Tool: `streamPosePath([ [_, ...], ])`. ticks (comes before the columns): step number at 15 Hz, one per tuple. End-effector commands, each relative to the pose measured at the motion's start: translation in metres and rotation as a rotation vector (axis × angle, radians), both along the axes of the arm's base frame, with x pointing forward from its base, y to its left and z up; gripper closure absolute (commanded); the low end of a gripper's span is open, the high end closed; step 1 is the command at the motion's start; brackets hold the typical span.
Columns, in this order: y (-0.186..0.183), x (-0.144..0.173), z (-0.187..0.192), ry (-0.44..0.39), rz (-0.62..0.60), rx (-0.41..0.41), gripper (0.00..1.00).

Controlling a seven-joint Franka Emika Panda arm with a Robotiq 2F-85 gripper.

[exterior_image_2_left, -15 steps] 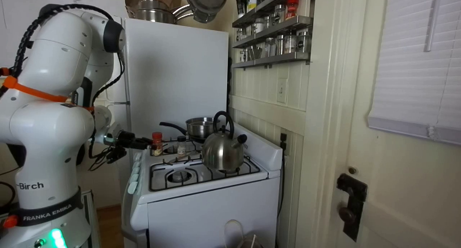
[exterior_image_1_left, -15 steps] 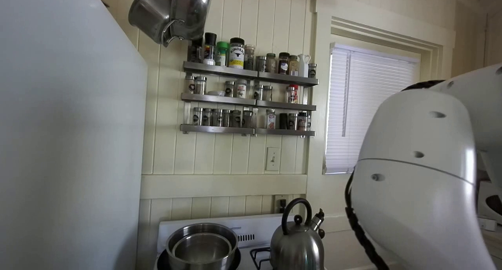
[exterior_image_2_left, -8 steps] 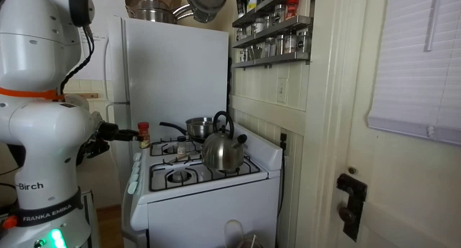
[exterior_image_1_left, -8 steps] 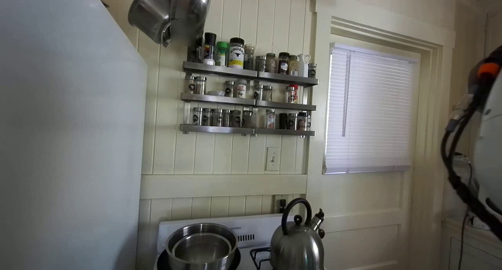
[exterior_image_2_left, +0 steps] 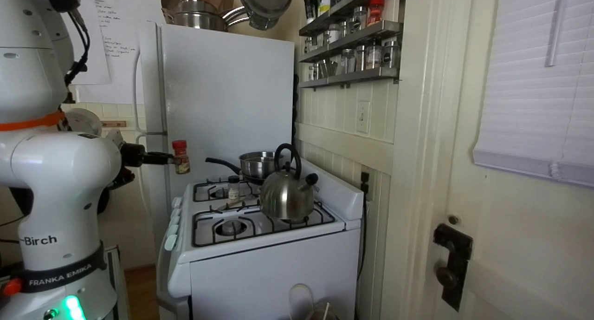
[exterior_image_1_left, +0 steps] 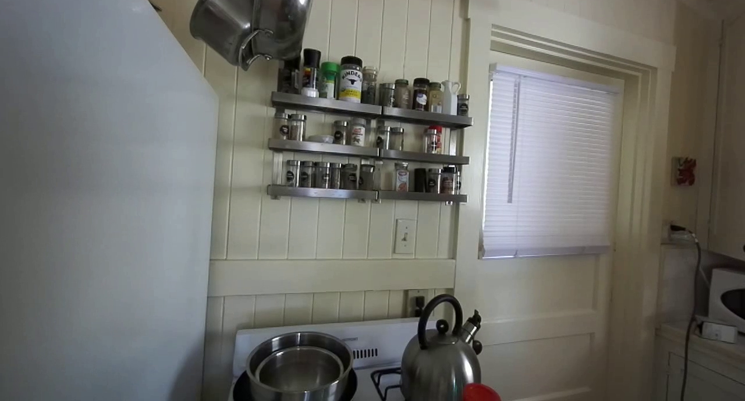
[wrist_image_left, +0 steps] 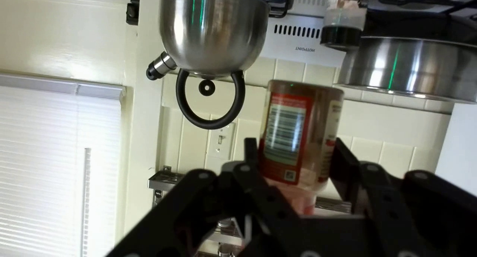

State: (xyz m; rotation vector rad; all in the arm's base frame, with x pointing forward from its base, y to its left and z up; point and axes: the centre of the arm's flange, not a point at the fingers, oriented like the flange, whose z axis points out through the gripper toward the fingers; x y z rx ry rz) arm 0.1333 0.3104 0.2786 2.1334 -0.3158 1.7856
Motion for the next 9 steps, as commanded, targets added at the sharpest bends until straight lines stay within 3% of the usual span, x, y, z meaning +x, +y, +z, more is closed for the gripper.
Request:
streamPosePath([
  [1,0.001,0.0,0.002,-0.004,0.003,0.002,0.51],
  [2,0.001,0.0,0.003,-0.006,0.004,0.003,0.51],
  [3,0.01,0.002,-0.001,-0.012,-0.002,-0.018,0.76],
  [5,-0.005,0.016,0.012,-0.03,-0.037,-0.059,0.76],
  [9,-0.074,0.055,0.063,-0.059,-0.194,-0.113,0.76],
])
